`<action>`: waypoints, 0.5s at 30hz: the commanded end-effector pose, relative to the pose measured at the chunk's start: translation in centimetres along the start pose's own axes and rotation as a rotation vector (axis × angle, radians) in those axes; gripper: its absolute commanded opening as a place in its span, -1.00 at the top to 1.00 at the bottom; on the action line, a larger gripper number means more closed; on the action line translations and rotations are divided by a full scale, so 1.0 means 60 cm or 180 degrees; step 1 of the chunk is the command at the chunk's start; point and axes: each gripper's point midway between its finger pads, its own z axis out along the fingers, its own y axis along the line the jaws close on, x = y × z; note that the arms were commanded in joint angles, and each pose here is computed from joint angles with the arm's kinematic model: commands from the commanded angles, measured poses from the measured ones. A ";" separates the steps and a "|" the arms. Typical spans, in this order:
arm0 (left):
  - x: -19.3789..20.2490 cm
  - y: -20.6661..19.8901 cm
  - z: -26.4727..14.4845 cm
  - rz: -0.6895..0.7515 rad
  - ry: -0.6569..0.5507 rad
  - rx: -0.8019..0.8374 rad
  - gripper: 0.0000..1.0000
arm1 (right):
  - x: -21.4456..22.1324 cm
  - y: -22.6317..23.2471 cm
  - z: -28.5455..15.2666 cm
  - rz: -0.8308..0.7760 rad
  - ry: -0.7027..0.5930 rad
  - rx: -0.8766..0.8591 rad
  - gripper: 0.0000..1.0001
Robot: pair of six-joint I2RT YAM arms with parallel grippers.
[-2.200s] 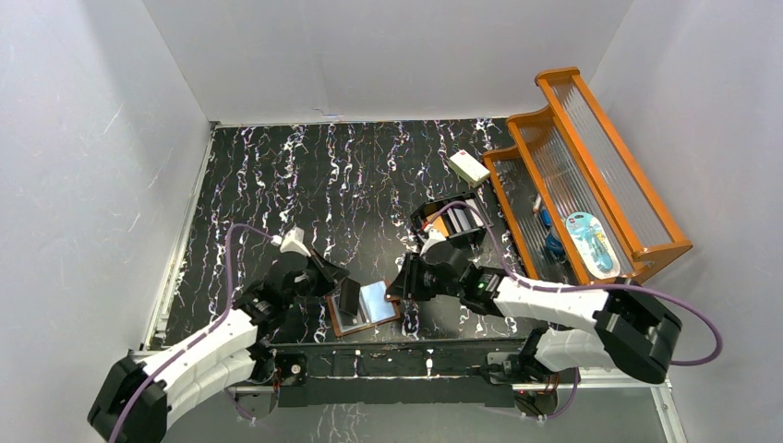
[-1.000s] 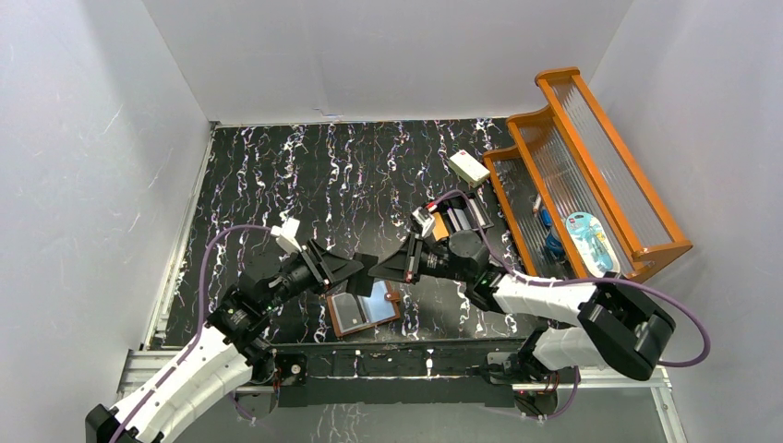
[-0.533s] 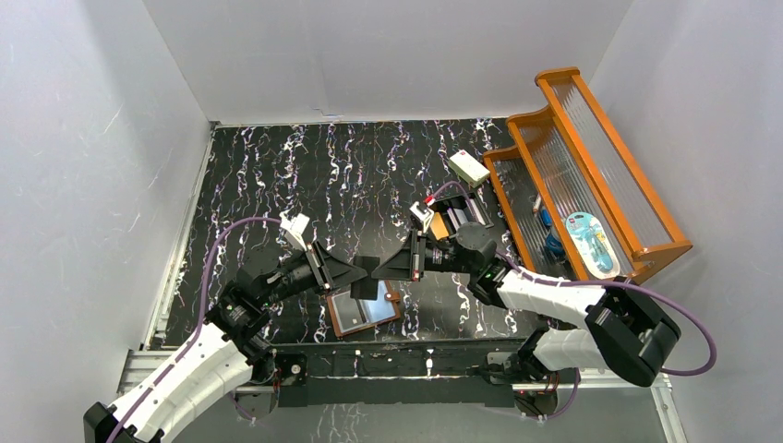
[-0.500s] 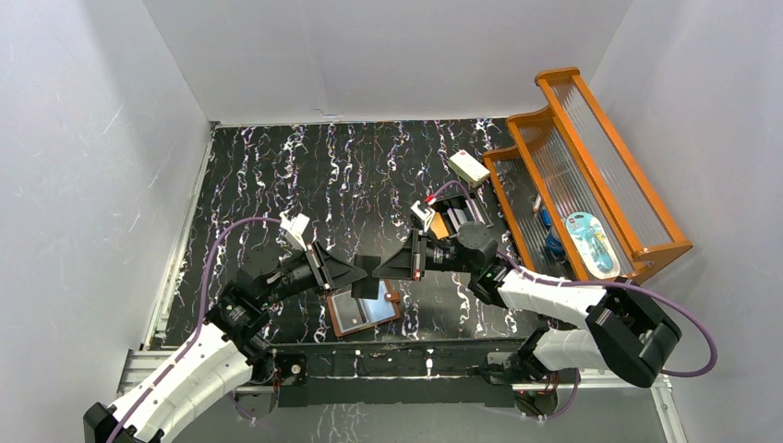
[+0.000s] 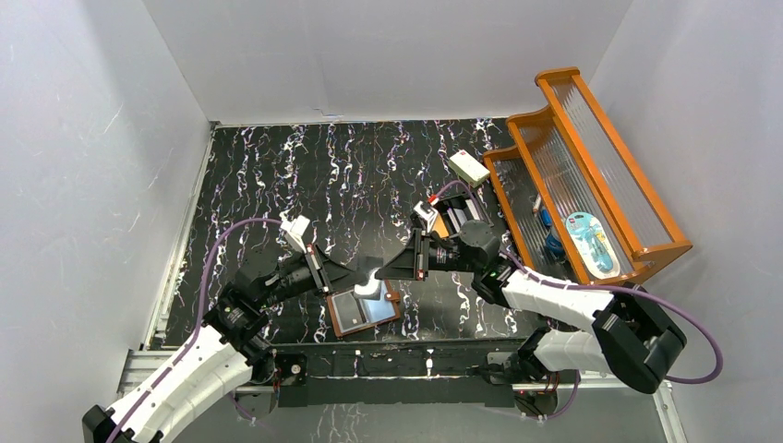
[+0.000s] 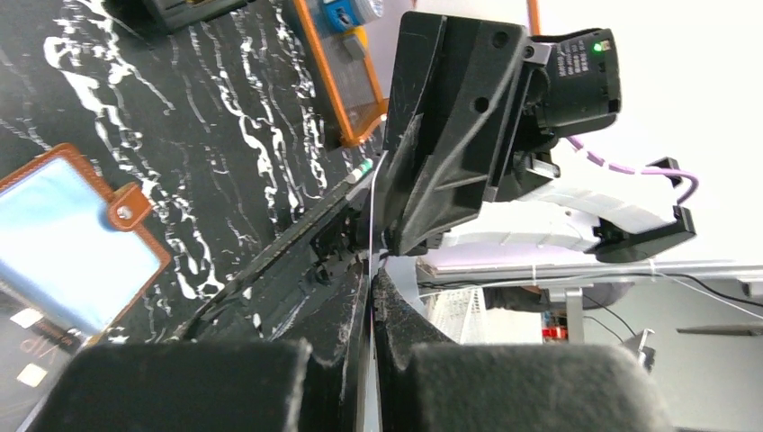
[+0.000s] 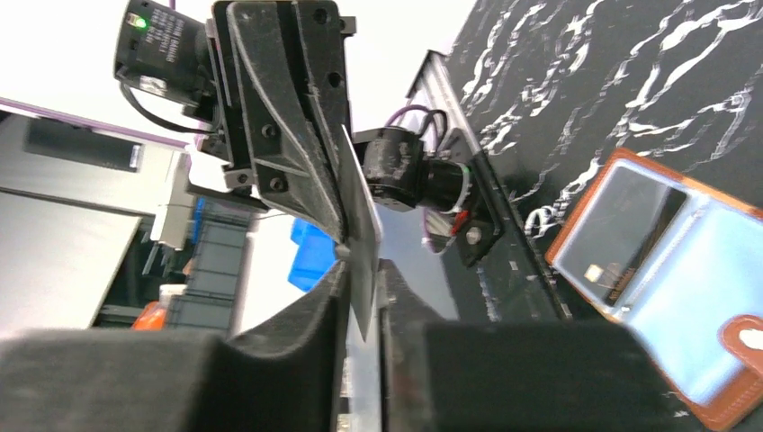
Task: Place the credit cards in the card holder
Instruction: Insert the credit card into the card holder.
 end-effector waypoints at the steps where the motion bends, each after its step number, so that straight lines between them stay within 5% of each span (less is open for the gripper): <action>1: -0.010 0.015 -0.008 0.0014 -0.0117 -0.0245 1.00 | -0.019 -0.004 -0.009 -0.0179 -0.0143 0.0229 0.27; 7: -0.003 0.094 0.002 -0.0329 -0.0241 -0.0693 1.00 | -0.019 -0.134 -0.043 -0.0260 -0.0346 0.1364 0.05; 15: 0.034 0.203 0.005 -0.0677 -0.0169 -0.1306 1.00 | 0.008 -0.252 -0.068 -0.0346 -0.0013 0.2346 -0.05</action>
